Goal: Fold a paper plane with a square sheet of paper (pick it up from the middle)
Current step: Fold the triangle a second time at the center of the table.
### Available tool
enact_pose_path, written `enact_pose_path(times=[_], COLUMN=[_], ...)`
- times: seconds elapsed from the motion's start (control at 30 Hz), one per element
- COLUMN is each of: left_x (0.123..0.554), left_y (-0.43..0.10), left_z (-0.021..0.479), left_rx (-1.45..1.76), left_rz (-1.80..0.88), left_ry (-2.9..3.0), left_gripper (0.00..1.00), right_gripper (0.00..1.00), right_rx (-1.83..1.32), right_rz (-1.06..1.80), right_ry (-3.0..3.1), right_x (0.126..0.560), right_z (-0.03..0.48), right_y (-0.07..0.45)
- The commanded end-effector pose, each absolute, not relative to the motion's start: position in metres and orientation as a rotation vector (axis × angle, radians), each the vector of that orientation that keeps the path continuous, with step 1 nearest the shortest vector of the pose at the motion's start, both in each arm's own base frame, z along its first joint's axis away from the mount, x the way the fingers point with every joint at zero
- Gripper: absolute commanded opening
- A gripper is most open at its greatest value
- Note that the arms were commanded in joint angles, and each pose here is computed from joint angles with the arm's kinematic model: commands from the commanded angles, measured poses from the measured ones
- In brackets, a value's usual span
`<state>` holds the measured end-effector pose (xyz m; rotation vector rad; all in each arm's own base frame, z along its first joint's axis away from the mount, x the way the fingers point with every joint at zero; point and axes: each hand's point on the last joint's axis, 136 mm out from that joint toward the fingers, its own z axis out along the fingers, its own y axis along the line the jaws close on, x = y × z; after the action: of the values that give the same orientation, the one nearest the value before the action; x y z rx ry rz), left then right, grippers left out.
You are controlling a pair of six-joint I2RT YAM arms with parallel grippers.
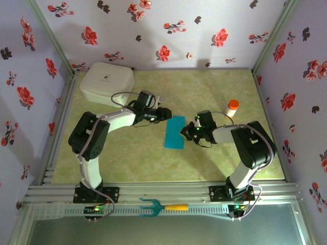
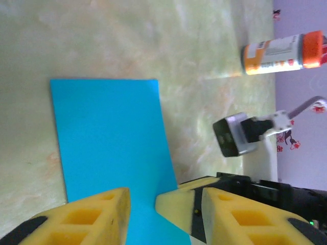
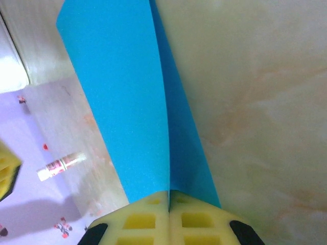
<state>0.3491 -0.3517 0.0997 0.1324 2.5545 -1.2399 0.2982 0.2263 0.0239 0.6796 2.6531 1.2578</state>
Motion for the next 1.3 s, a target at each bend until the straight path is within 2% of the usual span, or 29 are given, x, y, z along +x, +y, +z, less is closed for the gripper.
enact_pose_path(times=[0.0,0.07,0.13,0.17,0.33,0.53,0.8,0.97,1.27], left_x=[0.339,0.328,0.32,0.316,0.288,0.264,0.229,0.217,0.225], left_y=[-0.353,-0.357,-0.36,-0.36,-0.381,-0.388,-0.402,-0.409,-0.401], left_z=[0.102,0.101,0.101,0.105,0.116,0.111,0.093,0.082,0.072], left_rx=[0.246,0.309,0.357,0.371,0.528,0.763,1.111,1.188,1.159], left_rz=[-1.187,-1.183,-1.143,-1.125,-1.089,-0.789,-0.326,-0.215,-0.087], left_ry=[2.509,2.504,2.476,2.436,2.337,2.266,2.105,2.055,2.056], left_gripper=[0.43,0.43,0.37,0.38,0.39,0.43,0.59,0.67,0.67], right_gripper=[0.09,0.15,0.17,0.18,0.17,0.16,0.13,0.12,0.12], right_rx=[0.699,0.628,0.601,0.582,0.546,0.518,0.524,0.537,0.547], right_rz=[1.262,1.229,1.233,1.243,1.243,1.275,1.293,1.295,1.299], right_ry=[2.581,2.641,2.671,2.674,2.688,2.687,2.682,2.68,2.673], right_x=[0.312,0.308,0.305,0.305,0.306,0.308,0.311,0.311,0.312], right_z=[0.04,0.039,0.037,0.038,0.04,0.044,0.045,0.045,0.046], right_y=[0.223,0.225,0.226,0.226,0.224,0.229,0.229,0.229,0.229])
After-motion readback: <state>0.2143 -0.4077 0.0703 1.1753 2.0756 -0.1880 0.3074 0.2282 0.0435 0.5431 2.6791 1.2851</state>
